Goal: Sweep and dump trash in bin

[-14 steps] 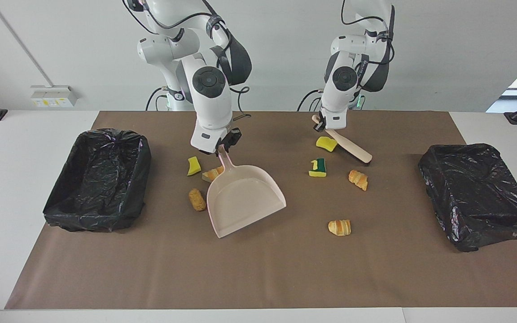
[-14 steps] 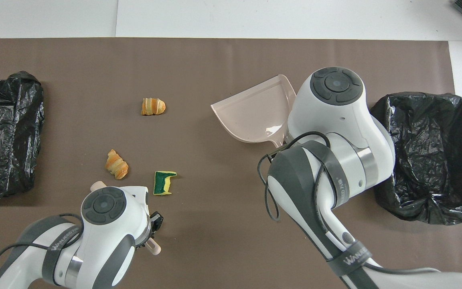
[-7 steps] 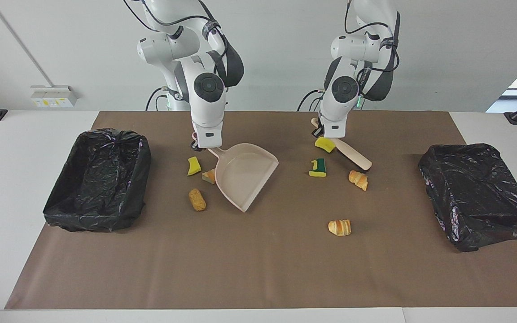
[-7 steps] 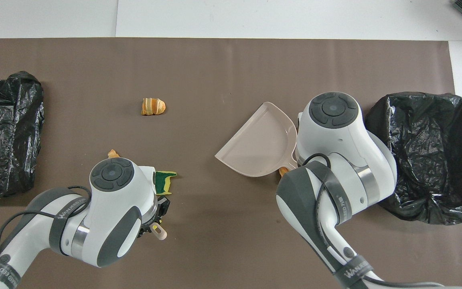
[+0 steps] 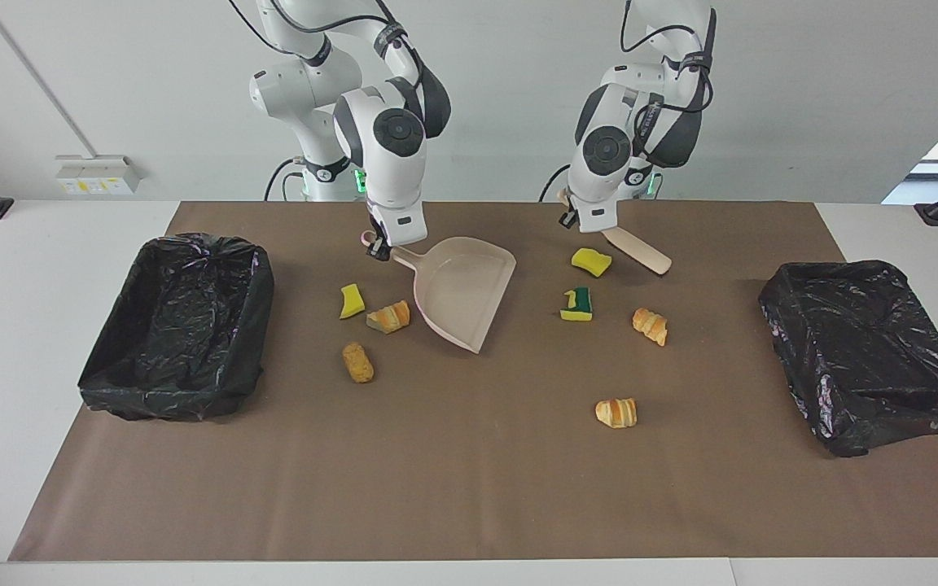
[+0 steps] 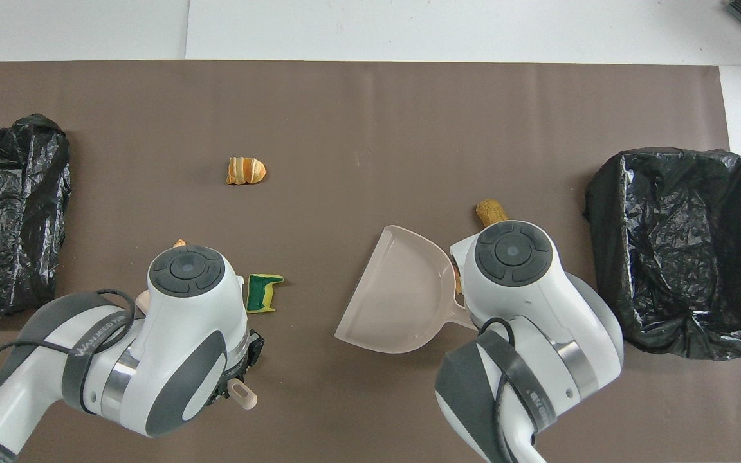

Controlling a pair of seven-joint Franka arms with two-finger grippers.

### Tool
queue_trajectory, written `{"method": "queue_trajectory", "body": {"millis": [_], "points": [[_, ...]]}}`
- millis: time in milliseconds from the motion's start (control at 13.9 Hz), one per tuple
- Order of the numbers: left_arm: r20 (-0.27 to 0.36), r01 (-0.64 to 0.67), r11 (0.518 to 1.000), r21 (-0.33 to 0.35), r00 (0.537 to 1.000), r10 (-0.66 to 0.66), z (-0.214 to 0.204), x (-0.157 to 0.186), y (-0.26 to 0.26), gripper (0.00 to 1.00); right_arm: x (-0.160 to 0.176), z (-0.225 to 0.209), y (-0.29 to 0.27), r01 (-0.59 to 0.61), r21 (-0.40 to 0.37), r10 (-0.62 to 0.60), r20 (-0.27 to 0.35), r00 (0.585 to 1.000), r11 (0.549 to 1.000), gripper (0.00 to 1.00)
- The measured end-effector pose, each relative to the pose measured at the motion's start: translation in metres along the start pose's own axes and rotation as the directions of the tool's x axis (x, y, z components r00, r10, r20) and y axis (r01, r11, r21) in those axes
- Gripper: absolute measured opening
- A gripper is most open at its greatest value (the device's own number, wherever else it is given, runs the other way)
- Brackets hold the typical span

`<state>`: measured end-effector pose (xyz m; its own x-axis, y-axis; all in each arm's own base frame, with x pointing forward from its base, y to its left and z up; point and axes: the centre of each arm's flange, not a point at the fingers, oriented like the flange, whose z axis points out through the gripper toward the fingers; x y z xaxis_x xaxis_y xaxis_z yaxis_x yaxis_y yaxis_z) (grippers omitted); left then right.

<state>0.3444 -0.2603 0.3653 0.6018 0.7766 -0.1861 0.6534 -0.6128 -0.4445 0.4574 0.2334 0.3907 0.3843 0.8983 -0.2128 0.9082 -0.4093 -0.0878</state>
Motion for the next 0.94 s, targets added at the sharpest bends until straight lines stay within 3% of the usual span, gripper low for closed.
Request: {"method": "queue_trajectory", "body": {"millis": [216, 360, 647, 791, 935], "points": [[0.02, 0.075, 0.993, -0.087, 0.997, -0.074, 0.008, -0.008, 0.011, 0.28, 0.005, 0.016, 0.001, 0.067, -0.057, -0.068, -0.015, 0.998, 0.996, 0.32], [0.054, 0.108, 0.977, -0.182, 0.994, -0.1, -0.001, -0.004, 0.023, 0.28, 0.002, 0.025, 0.004, 0.173, -0.104, -0.173, 0.016, 0.985, 0.979, 0.32], [0.086, 0.144, 0.927, -0.346, 0.989, -0.121, -0.025, 0.005, 0.053, 0.28, -0.002, 0.027, 0.01, 0.243, -0.116, -0.241, 0.032, 0.97, 0.963, 0.32], [0.087, 0.109, 0.926, -0.361, 0.993, -0.083, -0.036, 0.005, 0.064, 0.28, -0.001, 0.029, 0.009, 0.253, -0.116, -0.25, 0.041, 0.967, 0.961, 0.32], [0.066, 0.017, 0.946, -0.325, 0.998, 0.004, -0.043, 0.001, 0.065, 0.28, -0.001, 0.032, 0.008, 0.257, -0.116, -0.253, 0.049, 0.966, 0.959, 0.32]]}}
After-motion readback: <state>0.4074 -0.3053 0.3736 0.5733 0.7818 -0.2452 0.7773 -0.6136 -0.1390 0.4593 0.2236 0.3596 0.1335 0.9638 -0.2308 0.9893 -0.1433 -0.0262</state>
